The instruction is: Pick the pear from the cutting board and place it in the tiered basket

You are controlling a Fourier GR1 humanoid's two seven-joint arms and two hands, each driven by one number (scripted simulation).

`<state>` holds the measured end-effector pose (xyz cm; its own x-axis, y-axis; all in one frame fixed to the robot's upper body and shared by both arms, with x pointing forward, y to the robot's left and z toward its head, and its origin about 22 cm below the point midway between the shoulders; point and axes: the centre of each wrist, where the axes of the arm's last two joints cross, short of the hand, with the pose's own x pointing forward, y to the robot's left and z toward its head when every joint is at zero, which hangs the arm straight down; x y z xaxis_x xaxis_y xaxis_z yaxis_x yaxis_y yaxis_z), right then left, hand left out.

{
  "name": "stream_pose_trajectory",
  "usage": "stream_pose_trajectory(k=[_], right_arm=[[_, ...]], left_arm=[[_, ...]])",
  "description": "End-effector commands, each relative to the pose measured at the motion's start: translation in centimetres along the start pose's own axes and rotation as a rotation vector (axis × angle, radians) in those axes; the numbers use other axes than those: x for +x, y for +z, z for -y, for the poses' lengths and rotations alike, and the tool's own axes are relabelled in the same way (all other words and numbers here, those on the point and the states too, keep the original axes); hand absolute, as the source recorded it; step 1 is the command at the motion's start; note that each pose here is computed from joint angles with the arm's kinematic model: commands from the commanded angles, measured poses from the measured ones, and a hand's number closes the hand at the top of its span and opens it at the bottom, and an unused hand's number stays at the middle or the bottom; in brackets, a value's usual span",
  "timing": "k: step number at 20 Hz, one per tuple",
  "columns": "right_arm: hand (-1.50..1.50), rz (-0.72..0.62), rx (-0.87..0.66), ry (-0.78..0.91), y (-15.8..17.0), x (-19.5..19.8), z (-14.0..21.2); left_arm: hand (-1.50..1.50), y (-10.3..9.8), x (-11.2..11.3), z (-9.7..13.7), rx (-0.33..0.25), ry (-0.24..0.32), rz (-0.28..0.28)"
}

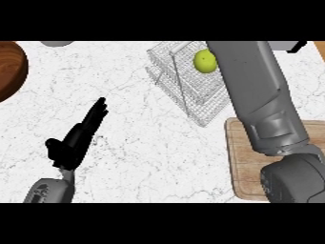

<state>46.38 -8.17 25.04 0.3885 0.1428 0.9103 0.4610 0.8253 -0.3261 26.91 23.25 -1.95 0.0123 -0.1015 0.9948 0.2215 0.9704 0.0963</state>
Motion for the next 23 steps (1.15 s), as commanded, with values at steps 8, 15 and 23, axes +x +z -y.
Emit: stream_pose_trajectory(k=[8, 15, 23], right_arm=[[-1.50, 0.119, -0.532, -0.084, -3.4, 0.4, 5.6], [-1.50, 0.222, -0.614, -0.239, -2.7, -0.5, 10.5], [-1.50, 0.206, -0.574, -0.207, -1.3, -5.6, 16.2]], left_arm=[[0.00, 1.5, -0.5, -0.6, 0.055, -0.002, -0.041], [0.00, 2.0, -1.3, -0.6, 0.098, 0.022, -0.054], [0.00, 3.5, -1.9, -2.8, 0.167, 0.009, -0.077]])
